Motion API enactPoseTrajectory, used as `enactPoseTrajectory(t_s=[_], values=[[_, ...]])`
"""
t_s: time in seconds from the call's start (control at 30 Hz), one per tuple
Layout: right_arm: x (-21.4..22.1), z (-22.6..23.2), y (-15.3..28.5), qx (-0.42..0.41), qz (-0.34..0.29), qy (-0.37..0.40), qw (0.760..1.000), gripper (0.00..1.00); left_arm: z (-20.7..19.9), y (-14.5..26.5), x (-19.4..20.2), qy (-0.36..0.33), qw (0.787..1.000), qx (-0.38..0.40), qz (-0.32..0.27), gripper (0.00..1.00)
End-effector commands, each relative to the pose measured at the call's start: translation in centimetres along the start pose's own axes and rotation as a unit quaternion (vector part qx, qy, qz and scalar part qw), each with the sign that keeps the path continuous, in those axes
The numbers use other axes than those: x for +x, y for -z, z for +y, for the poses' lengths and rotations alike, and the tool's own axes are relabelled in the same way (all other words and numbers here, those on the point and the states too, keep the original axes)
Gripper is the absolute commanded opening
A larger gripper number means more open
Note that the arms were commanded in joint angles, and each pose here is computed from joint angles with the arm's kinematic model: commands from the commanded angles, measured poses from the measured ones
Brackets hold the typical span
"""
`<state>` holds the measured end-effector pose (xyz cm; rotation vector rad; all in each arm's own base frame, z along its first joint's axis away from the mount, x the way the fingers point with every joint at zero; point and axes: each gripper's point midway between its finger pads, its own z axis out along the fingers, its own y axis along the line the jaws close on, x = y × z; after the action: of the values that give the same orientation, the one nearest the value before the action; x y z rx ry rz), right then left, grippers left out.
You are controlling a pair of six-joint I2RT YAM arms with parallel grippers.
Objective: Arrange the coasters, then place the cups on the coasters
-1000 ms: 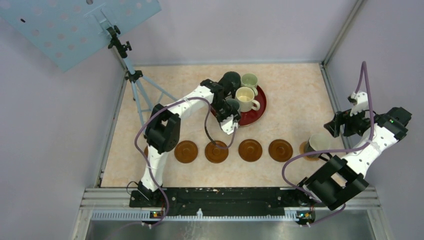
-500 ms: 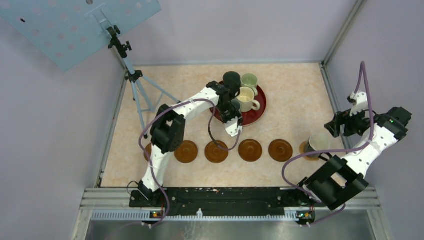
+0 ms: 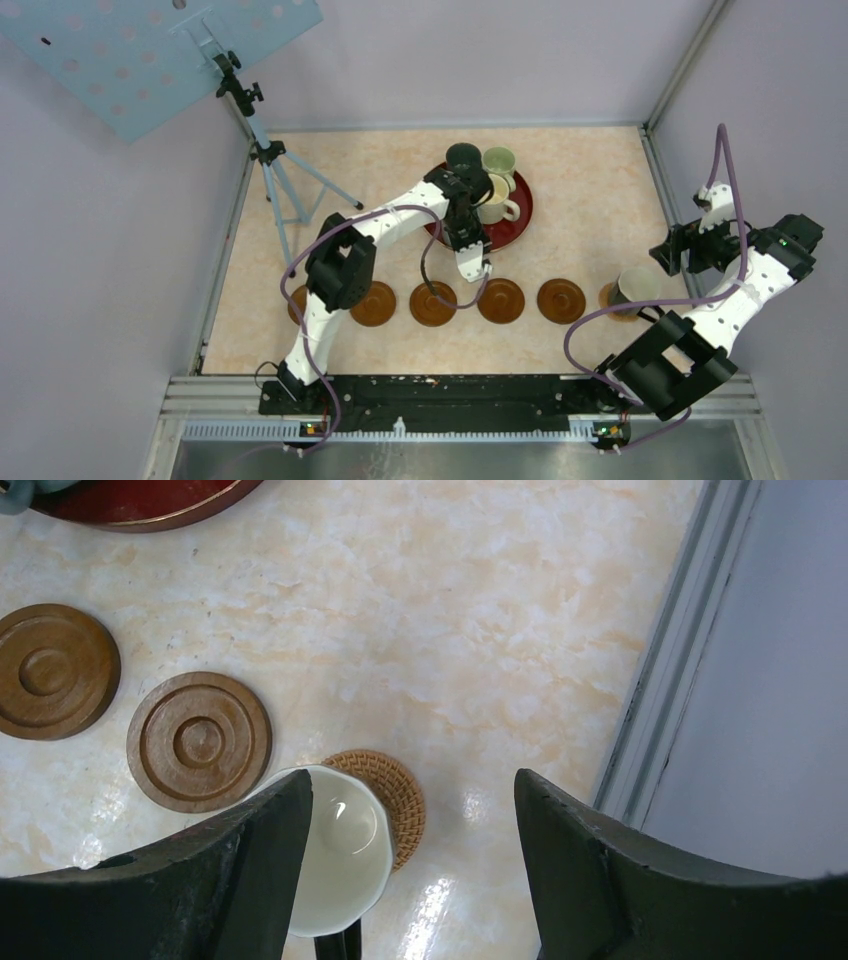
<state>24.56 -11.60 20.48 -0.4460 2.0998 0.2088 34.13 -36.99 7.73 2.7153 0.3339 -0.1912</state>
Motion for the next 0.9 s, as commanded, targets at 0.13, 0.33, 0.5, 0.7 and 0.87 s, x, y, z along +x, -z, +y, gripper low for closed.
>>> enactPoseTrajectory(t_s=[0.13,0.33,0.5,0.7,0.87], values=[[-1.6,-0.2,0.1,0.001,-0.027,0.037,0.999,0.72,2.1,3.4,-1.4,-0.124,0.991,0.005,0.051,0.0],[-1.5,-0.2,-0.2,-0.005,-0.032,0.03,0.999,0.72,2.5,4.6,-0.5,-0.099,0.991,-0.001,0.094,0.0],[-1.3,0.0,-0.3,-0.007,-0.034,0.029,0.999,0.72,3.0,5.8,0.0,-0.071,0.99,-0.004,0.125,0.0],[-1.0,0.1,-0.5,-0.01,-0.035,0.026,0.999,0.72,2.2,6.8,0.1,-0.031,0.986,0.022,0.161,0.0],[-0.8,0.0,-0.7,-0.012,-0.036,0.026,0.999,0.72,1.8,7.9,0.8,-0.01,0.98,0.036,0.197,0.0]])
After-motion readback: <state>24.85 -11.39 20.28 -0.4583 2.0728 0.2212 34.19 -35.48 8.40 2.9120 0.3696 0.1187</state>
